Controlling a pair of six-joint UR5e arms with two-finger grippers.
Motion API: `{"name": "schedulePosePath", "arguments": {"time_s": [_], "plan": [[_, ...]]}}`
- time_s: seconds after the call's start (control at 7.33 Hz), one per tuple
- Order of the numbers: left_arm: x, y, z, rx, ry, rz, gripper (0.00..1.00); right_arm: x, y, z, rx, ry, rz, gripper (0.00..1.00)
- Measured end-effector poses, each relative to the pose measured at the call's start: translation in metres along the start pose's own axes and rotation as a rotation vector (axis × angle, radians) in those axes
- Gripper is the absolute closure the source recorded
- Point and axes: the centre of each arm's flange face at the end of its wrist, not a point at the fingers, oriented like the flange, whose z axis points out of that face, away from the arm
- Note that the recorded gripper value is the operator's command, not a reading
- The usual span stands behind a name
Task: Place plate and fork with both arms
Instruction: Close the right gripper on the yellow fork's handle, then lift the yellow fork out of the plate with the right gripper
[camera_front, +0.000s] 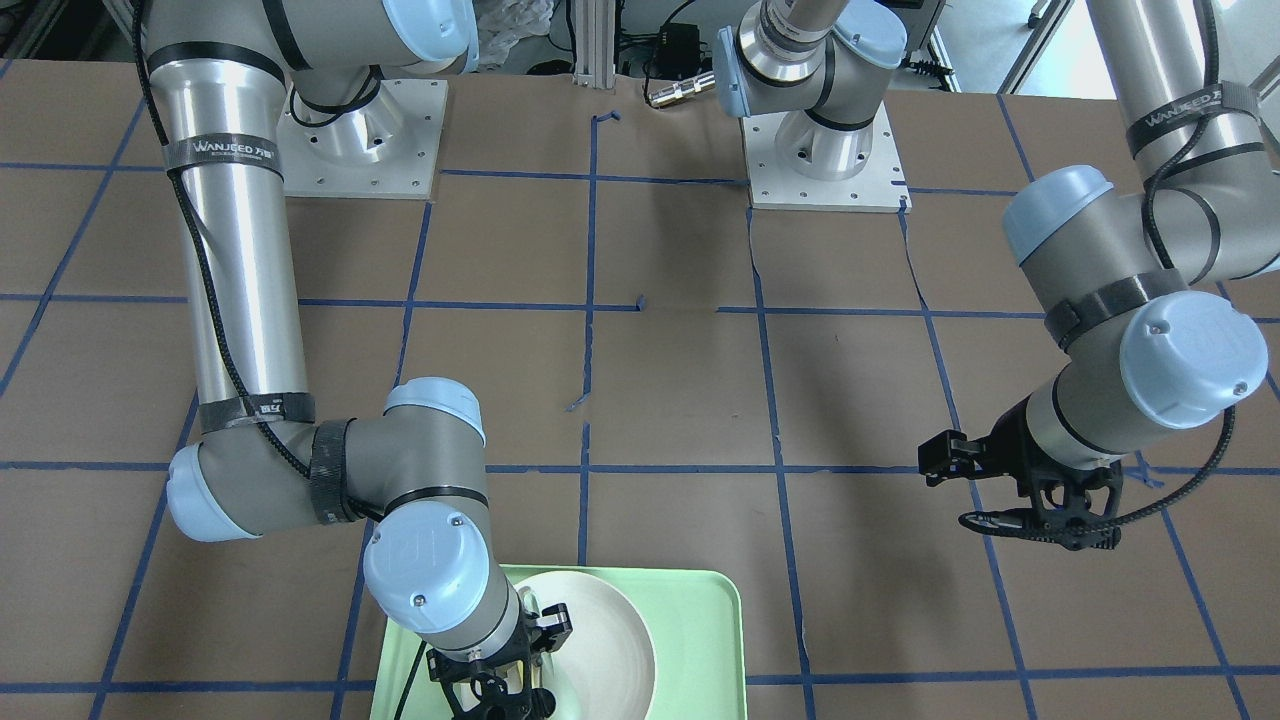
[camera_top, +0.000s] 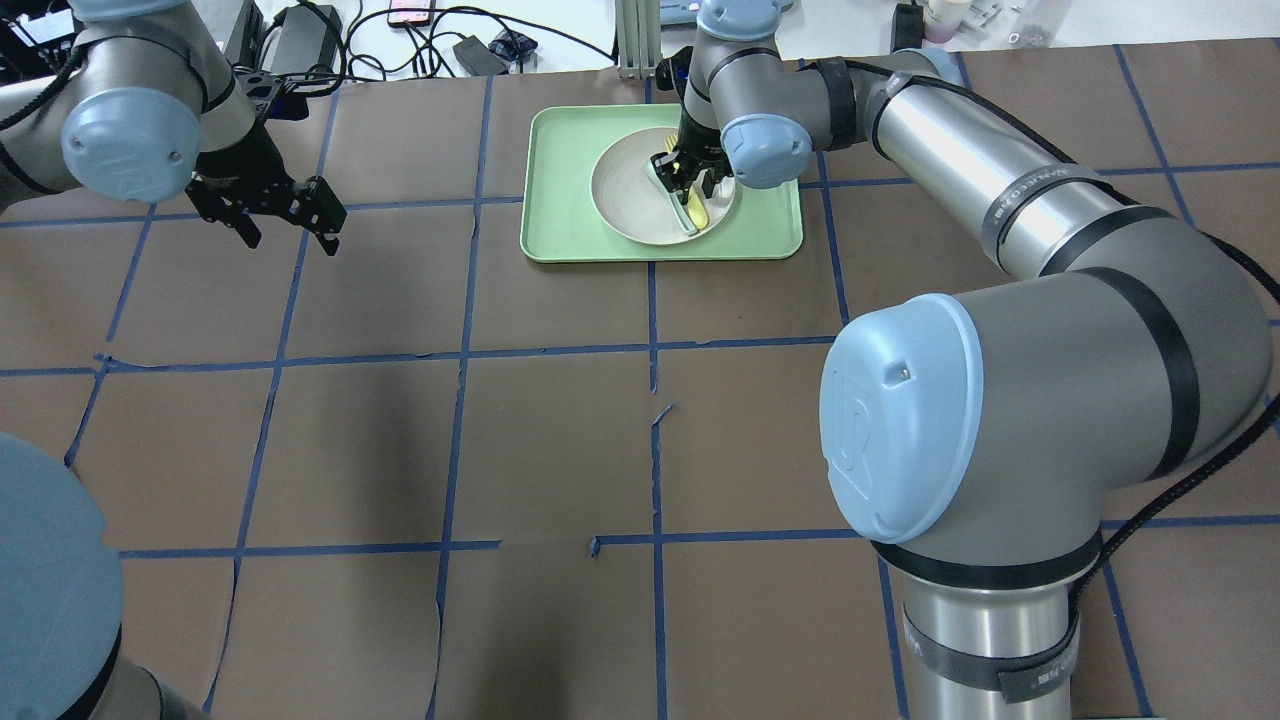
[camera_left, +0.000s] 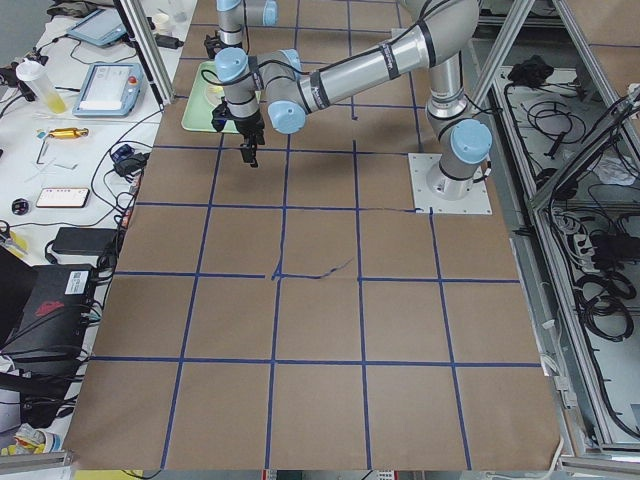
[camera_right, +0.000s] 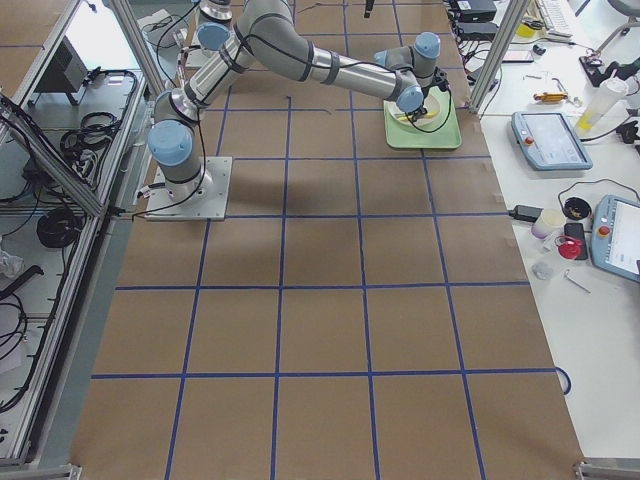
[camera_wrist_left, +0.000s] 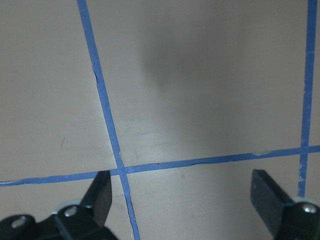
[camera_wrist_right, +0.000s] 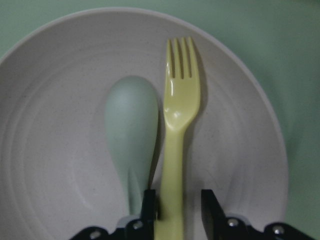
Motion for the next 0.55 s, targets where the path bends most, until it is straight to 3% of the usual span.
{"name": "schedulePosePath", "arguments": {"time_s": [0.14,0.55], "plan": [[0.0,0.0,0.0001,0.0,0.0,0.0,0.0,0.0,0.0003,0.0001,-0.001,0.0,0.0,0.96],[0.0,-0.0004,0.0015,-0.002,0.001,0.0,0.0,-0.0015,0.0052,0.0043,-0.017,-0.012,0.001,1.0]]}}
